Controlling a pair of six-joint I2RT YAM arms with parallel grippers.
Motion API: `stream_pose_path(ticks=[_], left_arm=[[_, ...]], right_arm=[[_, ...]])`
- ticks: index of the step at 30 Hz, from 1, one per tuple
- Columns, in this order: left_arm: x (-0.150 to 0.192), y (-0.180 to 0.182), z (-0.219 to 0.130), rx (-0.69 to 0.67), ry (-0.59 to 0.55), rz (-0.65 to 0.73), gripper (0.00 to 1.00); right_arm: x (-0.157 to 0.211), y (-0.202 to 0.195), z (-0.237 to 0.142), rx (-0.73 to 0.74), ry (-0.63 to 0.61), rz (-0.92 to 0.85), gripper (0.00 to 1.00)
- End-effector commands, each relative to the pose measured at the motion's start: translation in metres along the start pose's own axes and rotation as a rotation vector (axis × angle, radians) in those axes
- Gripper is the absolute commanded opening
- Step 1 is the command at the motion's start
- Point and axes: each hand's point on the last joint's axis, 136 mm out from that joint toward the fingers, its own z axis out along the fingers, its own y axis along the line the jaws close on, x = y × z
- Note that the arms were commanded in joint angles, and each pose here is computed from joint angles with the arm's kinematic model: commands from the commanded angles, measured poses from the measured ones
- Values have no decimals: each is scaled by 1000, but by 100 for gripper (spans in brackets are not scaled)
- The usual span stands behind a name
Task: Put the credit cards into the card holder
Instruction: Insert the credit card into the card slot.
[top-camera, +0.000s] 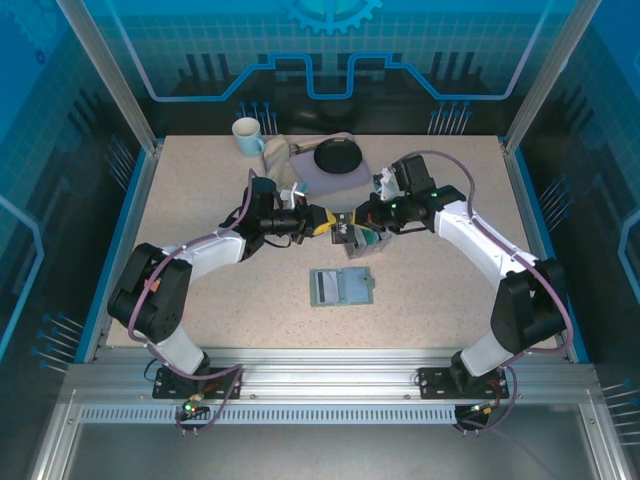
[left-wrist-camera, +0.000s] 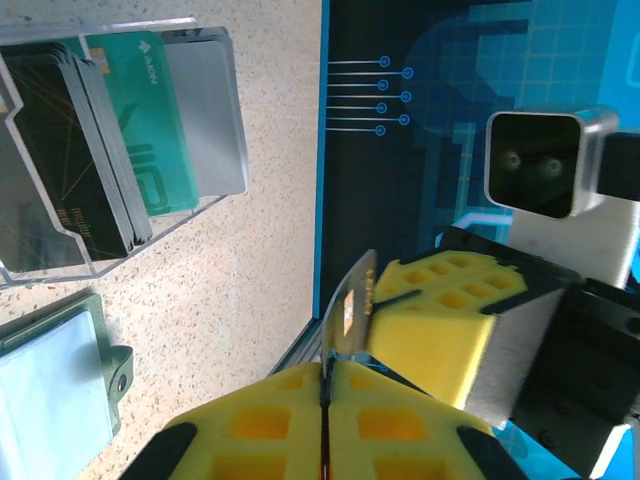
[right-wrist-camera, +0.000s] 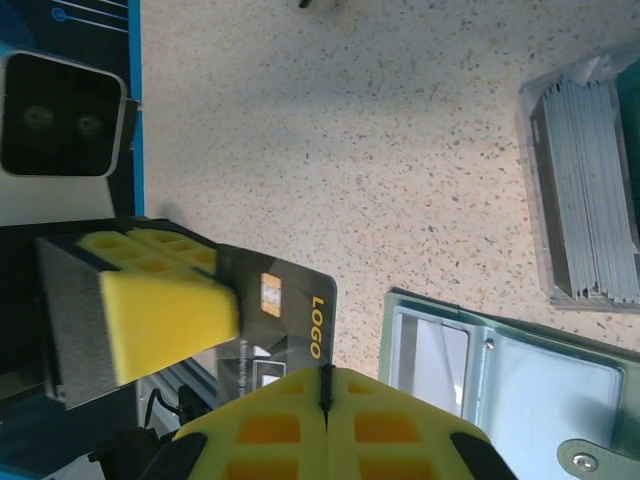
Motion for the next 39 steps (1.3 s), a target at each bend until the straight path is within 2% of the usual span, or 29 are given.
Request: stream_pose_path(ticks=[1,4,7,9,16,20,27,39], left_arm=[[6,-6,-6,17,3,23,4],[8,-4,-7,8,1,22,1],[9,2,-8,-12,-8,13,0],[10,11,-11,-50,-21,4,0],[34,62,-23,-269,-32,-5,0],[54,87,-21,-330,-7,-11,0],[76,104,-1,-353,40,9,0],[82,133,17,-408,54,45,0]], right_arm=[[0,0,3,-23,9,13,0],[2,-3,5,-16,13,19,1],[4,-7,5,0,15,24,7],[9,-18,5,52,15,20,17],[56,-84,17,421,92,-26,52],[80,-105,29,570,141,-78,64],[99,-123,52,630,212,-83,67],[108,-141,64,639,247,-66,62]])
